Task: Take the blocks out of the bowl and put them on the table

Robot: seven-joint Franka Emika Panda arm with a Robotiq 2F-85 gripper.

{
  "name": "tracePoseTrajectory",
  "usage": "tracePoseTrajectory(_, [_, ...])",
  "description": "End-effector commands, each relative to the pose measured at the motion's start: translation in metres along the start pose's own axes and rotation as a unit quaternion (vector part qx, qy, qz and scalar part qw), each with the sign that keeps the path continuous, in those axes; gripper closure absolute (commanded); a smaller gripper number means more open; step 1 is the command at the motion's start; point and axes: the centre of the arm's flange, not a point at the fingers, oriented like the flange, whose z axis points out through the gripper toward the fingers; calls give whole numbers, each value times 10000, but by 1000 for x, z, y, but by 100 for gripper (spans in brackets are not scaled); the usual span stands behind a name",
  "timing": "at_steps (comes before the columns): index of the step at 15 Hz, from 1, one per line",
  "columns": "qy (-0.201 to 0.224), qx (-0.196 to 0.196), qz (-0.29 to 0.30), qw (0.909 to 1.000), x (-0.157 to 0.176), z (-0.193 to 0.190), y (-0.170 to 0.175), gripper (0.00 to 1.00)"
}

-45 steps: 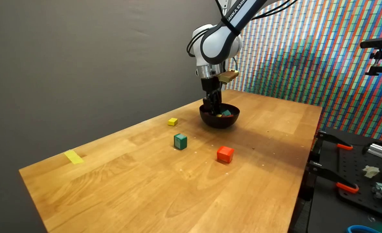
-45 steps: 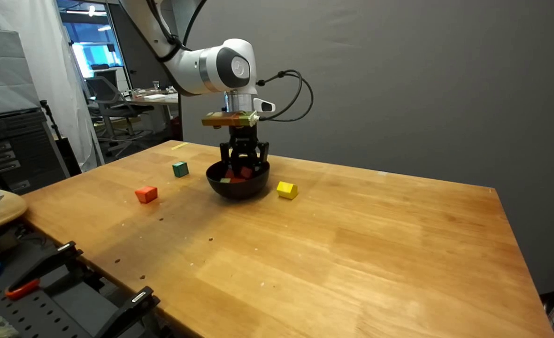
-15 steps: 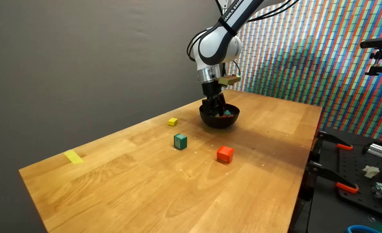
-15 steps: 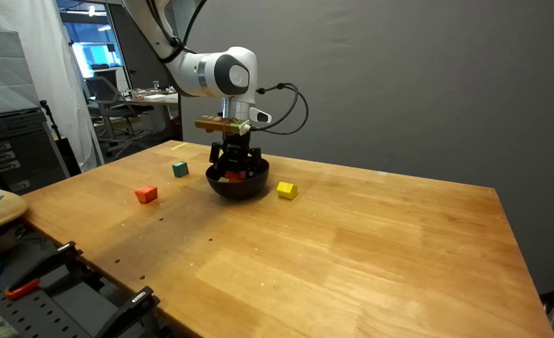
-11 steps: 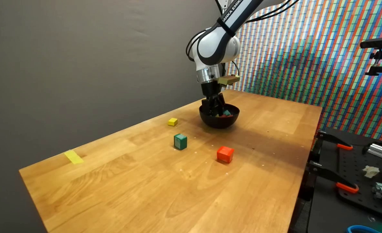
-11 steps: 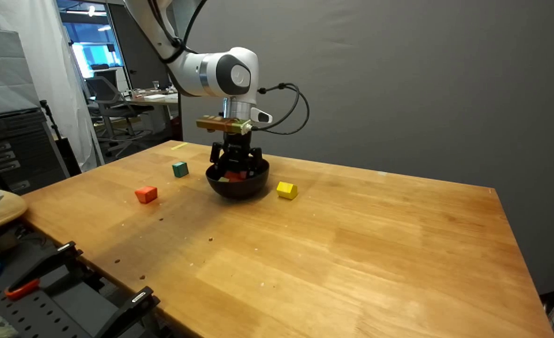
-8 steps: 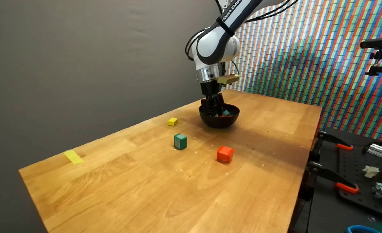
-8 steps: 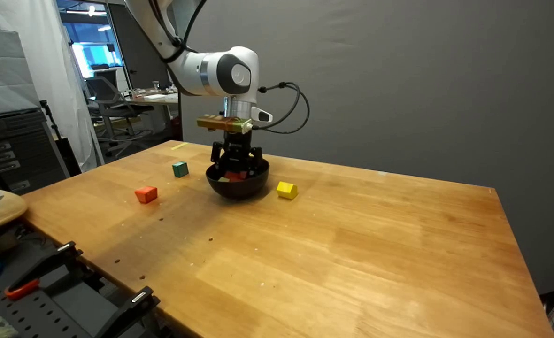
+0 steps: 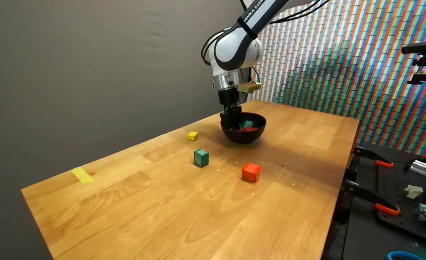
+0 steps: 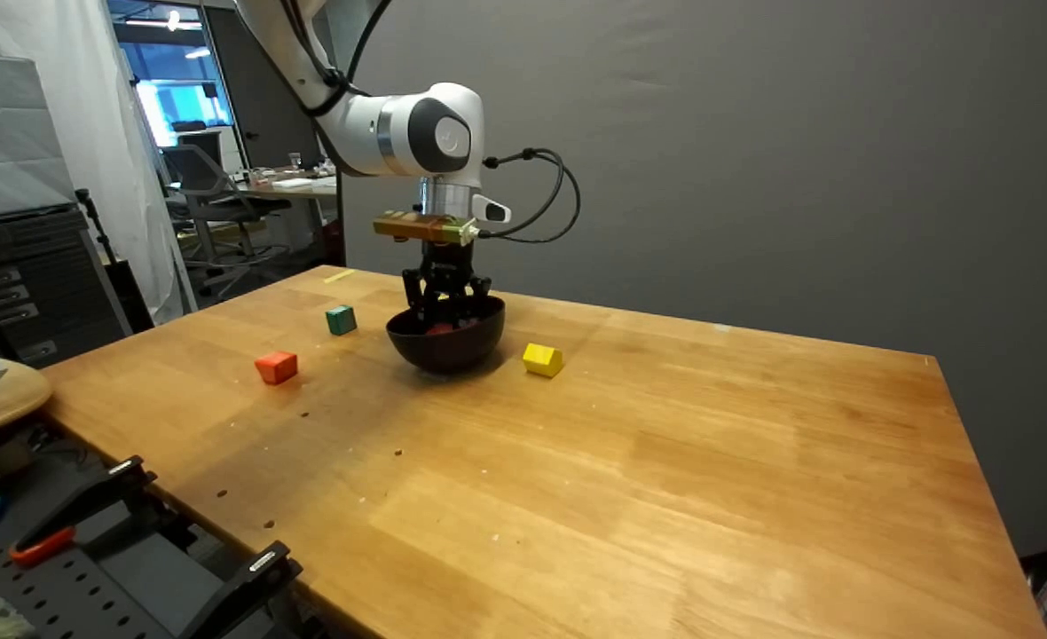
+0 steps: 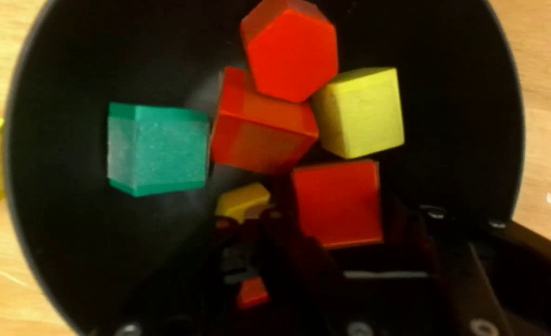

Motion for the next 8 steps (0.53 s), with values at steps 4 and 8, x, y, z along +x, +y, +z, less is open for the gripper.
tracePoseTrajectory(4, [10, 2, -153, 9999, 17, 14, 4, 82])
tracePoseTrajectory(8, [183, 38, -36, 9998, 2, -14, 13, 82])
